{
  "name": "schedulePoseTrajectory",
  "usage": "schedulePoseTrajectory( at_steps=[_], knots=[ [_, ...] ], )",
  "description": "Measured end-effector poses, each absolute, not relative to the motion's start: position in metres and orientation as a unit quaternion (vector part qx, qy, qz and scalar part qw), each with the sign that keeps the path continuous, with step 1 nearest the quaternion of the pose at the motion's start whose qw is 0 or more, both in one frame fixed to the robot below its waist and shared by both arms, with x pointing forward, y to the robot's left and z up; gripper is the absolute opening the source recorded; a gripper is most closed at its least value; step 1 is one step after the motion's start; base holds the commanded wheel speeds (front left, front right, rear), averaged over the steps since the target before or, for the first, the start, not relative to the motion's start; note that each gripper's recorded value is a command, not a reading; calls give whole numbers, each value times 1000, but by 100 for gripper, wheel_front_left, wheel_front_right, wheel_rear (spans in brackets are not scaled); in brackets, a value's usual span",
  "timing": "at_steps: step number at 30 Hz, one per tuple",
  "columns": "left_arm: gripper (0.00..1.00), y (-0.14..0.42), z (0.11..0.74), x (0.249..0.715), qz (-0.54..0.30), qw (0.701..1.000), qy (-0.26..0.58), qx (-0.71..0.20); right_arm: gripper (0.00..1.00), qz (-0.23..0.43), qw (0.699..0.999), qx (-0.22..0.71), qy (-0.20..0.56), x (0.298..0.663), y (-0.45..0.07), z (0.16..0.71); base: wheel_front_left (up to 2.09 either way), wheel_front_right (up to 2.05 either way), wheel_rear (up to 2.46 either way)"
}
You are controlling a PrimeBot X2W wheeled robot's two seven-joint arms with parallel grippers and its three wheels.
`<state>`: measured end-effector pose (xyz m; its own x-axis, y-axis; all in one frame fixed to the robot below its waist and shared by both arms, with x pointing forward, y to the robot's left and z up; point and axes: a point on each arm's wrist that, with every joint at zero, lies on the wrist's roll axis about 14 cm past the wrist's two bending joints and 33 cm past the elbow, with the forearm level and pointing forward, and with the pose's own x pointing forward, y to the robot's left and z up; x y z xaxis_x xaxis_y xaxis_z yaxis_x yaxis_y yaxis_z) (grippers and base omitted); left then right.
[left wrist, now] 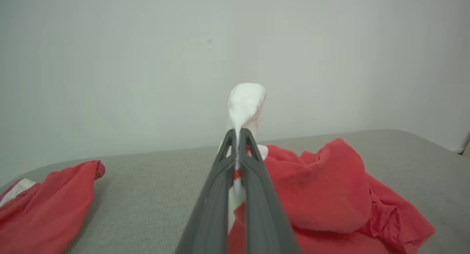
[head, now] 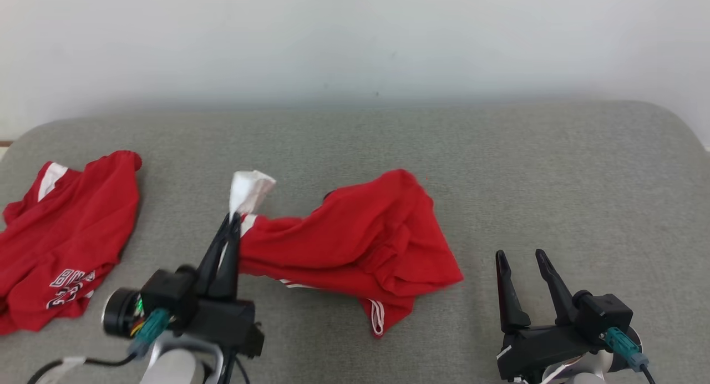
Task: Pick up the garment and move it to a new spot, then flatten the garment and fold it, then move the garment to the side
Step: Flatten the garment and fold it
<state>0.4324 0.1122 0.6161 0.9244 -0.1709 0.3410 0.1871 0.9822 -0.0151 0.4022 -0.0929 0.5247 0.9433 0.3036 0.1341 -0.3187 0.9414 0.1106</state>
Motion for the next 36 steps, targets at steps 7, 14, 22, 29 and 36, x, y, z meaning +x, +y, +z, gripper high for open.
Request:
schedulePoseTrajectory(
  at_steps=[7,14,22,29,36],
  knots=[
    [0,161,561,405,-5,992,-102,-72,100,174,981,69,-48,407,-81,518,0,0,0],
    [0,170,512,391,26,993,-34,-113,100,172,982,69,-43,409,-82,514,0,0,0],
    [100,176,497,387,36,992,-17,-117,100,177,981,67,-42,409,-79,514,0,0,0],
    [100,189,529,387,49,991,-70,-105,100,183,980,66,-46,409,-75,517,0,0,0],
    [100,206,551,376,71,989,-107,-70,100,202,976,69,-43,404,-62,517,0,0,0]
  ],
)
